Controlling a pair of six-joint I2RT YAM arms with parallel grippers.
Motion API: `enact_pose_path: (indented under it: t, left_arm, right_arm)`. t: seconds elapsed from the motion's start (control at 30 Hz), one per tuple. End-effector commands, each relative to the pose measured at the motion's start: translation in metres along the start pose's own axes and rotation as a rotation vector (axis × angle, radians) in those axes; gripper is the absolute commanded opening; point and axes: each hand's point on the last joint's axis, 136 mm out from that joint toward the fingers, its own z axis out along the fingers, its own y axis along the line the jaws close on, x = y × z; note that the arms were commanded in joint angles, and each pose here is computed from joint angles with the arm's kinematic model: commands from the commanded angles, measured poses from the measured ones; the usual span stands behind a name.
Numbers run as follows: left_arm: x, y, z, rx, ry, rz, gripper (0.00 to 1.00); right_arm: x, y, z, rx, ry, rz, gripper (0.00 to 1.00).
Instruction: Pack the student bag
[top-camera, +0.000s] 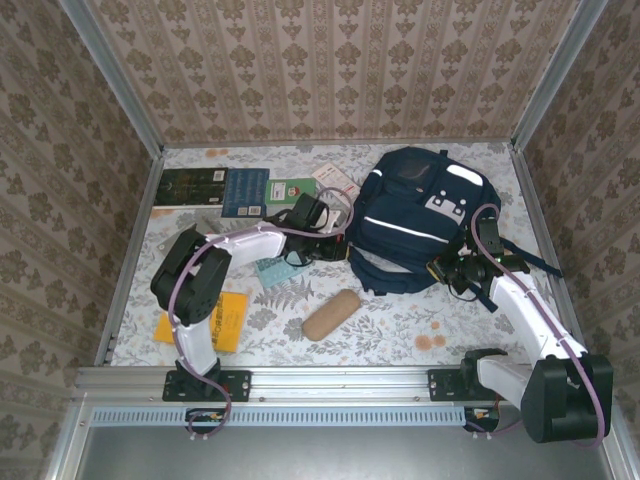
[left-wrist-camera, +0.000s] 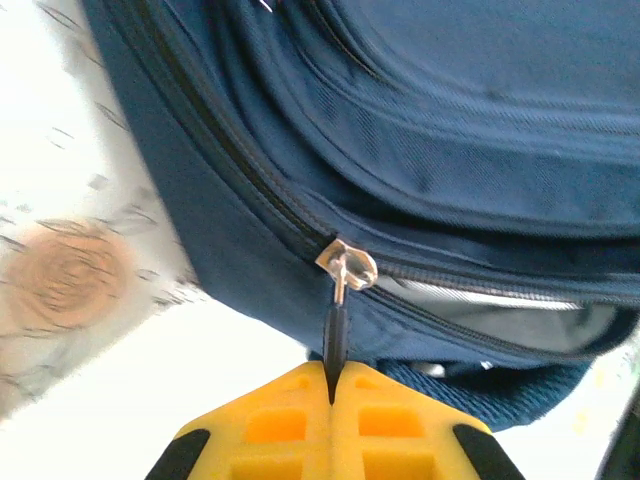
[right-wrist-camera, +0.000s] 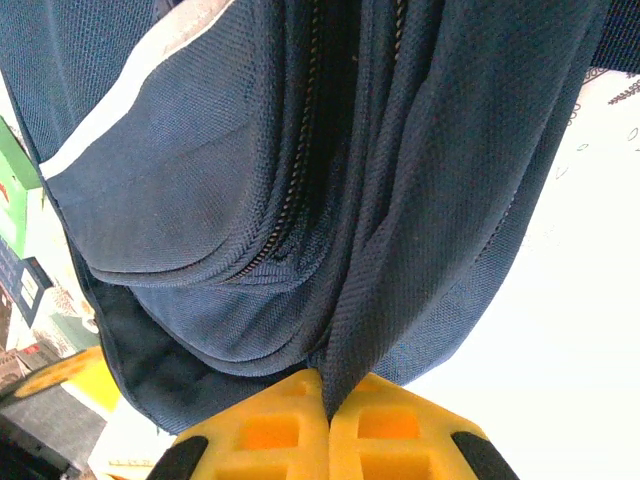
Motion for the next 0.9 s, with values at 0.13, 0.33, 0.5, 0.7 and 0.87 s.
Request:
enact_pose_path:
  t: [0.13, 0.33, 0.5, 0.7, 0.87]
  left_arm:
    - [-0.021, 0.063, -0.005, -0.321, 0.027, 0.035, 0.0]
    - [-0.051, 0.092, -0.003, -0.421, 0.021, 0.06, 0.0]
    - [-0.065, 0.082, 0.0, -0.35, -0.019, 0.091, 0.0]
    - [-0.046, 0.058, -0.021, -0.309, -0.049, 0.126, 0.0]
    - [-0.017, 0.022, -0.024, -0.249, -0.045, 0.166, 0.0]
  right_arm:
    - [-0.004, 0.007, -0.01, -0.018, -0.024, -0.033, 0.0]
    - [-0.006, 0.005, -0.014, -0.001, -0.035, -0.05, 0.0]
    - [-0.012, 0.003, -0.014, 0.006, -0.051, -0.052, 0.0]
    - [-0.045, 0.015, -0.016, 0.034, -0.115, -0.122, 0.0]
    - [-0.083, 0.031, -0.018, 0.078, -0.184, -0.209, 0.0]
